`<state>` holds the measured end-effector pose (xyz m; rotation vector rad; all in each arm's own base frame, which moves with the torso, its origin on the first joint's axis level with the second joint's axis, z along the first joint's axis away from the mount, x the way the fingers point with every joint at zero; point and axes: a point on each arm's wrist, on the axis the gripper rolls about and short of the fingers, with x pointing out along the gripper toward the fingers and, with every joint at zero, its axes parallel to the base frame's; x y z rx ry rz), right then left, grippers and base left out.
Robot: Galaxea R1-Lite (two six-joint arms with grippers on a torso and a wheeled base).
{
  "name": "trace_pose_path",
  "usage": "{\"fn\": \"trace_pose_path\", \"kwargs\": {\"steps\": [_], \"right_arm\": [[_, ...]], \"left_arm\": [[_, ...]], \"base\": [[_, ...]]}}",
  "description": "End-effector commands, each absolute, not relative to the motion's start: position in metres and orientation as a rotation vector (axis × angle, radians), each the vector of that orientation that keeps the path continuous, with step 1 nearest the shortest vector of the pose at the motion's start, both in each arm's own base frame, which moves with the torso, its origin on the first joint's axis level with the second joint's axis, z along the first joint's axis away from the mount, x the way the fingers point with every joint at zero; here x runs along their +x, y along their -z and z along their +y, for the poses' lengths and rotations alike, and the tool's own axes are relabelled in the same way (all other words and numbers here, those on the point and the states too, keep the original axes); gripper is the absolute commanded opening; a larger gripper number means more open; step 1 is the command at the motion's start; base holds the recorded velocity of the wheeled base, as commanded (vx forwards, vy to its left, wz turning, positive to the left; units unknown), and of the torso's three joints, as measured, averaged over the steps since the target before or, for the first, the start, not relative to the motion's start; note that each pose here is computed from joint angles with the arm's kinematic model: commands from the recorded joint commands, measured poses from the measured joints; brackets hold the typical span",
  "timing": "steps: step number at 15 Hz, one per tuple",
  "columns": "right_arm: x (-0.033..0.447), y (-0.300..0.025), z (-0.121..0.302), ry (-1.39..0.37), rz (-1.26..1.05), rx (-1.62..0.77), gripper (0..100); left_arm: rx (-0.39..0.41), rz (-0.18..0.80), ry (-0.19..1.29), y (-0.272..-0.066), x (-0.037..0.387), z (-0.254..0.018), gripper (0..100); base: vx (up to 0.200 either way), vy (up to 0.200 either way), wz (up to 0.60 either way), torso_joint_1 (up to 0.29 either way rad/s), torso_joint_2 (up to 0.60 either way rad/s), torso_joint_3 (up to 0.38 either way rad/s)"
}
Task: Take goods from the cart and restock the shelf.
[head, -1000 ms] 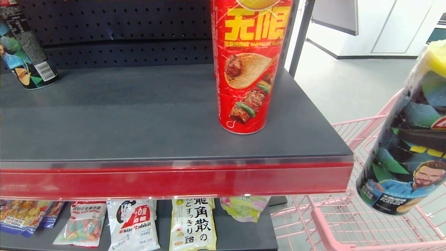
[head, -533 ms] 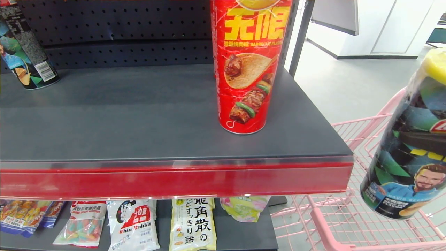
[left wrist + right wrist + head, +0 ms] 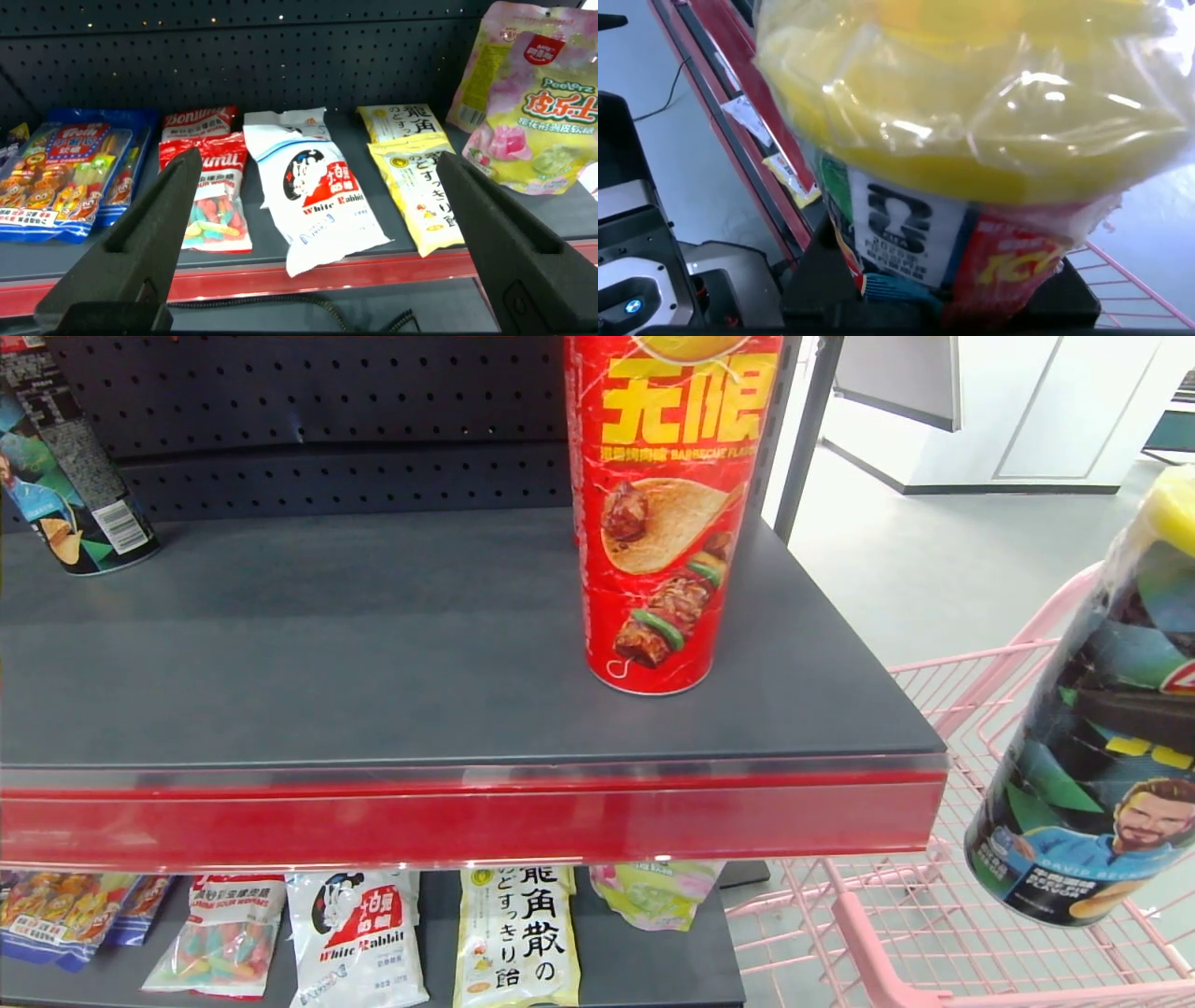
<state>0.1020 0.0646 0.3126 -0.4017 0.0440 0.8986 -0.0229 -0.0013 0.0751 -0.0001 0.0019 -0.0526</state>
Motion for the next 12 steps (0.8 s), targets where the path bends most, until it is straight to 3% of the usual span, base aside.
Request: {"fn": "trace_pose_path", "kwargs": {"steps": [1,5,12], "right_arm": [[0.1005,-0.3130,0.0638,-0.899,0.039,-0.403,0],[0.0979,-0.3145,0.0624,-0.897,0.029,-0.401,0],[0.0940,-0.3140,0.0603,-0.896,0.023,-0.401,0]], "left_arm": [[0.000,0.003,0.052,-0.0752,-0.0228,-0.0013,100],[0.000,0.003,0.052,-0.0752,-0.0228,-0.0013,100],[0.000,0.003,0.052,-0.0752,-0.0228,-0.0013,100]], "base": [[0.000,0.000,0.00,0.000,0.00,0.000],[0.000,0.000,0.00,0.102,-0.31,-0.215],[0.000,0.000,0.00,0.184,-0.51,-0.328]]}}
